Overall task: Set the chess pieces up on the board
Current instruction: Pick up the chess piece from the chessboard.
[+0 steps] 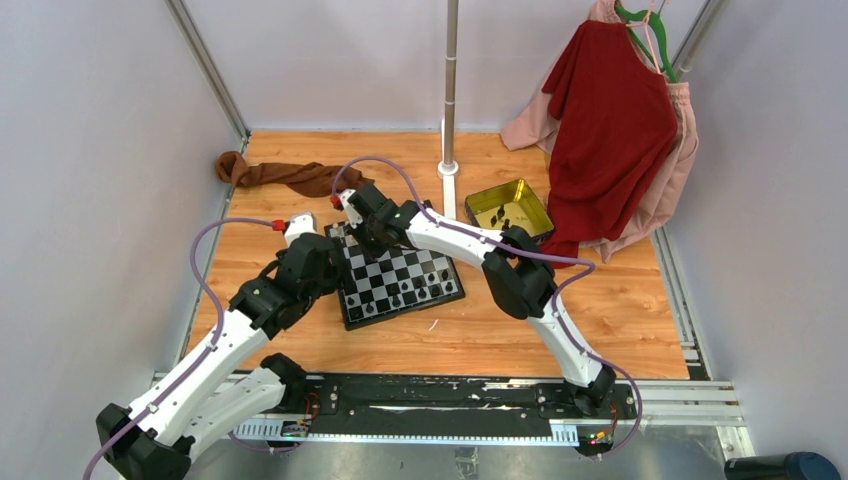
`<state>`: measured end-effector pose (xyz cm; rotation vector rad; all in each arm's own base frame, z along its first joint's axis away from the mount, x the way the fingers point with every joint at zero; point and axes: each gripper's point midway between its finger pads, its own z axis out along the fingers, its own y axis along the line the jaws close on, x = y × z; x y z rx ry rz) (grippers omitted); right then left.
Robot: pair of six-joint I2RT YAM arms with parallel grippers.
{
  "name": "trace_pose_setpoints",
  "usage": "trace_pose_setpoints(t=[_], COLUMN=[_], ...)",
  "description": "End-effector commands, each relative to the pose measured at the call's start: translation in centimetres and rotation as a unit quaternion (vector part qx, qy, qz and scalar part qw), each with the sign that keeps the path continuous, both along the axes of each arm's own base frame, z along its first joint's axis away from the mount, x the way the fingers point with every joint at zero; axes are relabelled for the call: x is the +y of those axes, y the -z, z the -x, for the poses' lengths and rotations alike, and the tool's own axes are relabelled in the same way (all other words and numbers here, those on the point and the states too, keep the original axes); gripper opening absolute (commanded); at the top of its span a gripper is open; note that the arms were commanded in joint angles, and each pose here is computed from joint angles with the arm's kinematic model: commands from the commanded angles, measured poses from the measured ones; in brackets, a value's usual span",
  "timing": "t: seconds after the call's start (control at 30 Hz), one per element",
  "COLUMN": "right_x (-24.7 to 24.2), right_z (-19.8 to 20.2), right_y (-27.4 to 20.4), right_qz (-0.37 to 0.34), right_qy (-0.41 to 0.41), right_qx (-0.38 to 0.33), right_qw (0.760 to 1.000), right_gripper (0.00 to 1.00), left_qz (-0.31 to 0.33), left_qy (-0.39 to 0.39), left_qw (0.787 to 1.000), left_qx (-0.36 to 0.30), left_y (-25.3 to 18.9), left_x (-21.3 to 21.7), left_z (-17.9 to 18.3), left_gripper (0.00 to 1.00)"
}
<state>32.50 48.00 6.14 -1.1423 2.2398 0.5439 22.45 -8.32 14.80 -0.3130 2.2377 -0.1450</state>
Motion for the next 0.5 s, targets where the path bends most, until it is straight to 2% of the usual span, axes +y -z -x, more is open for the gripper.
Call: trace_pose_setpoints(t=[0.0,0.47], right_x=[0.0,-0.7], right_z=[1.0,4.0], right_y=[0.4,-1.6], right_qz=[0.014,0.014], right_qy=[-0.009,-0.032], right_qx=[0.004,-0.014], right_qw=[1.000,0.999], right_gripper=[0.01,0.00], left_qz=[-0.008,-0.015], left_qy=[-0.002,-0.017], left_qw=[1.000,0.999], left_qx=[0.001,-0.040], left_y=[0.2,-3.3], left_x=[0.3,0.8], left_z=[0.3,-0.9], left_gripper=[0.79,0.79])
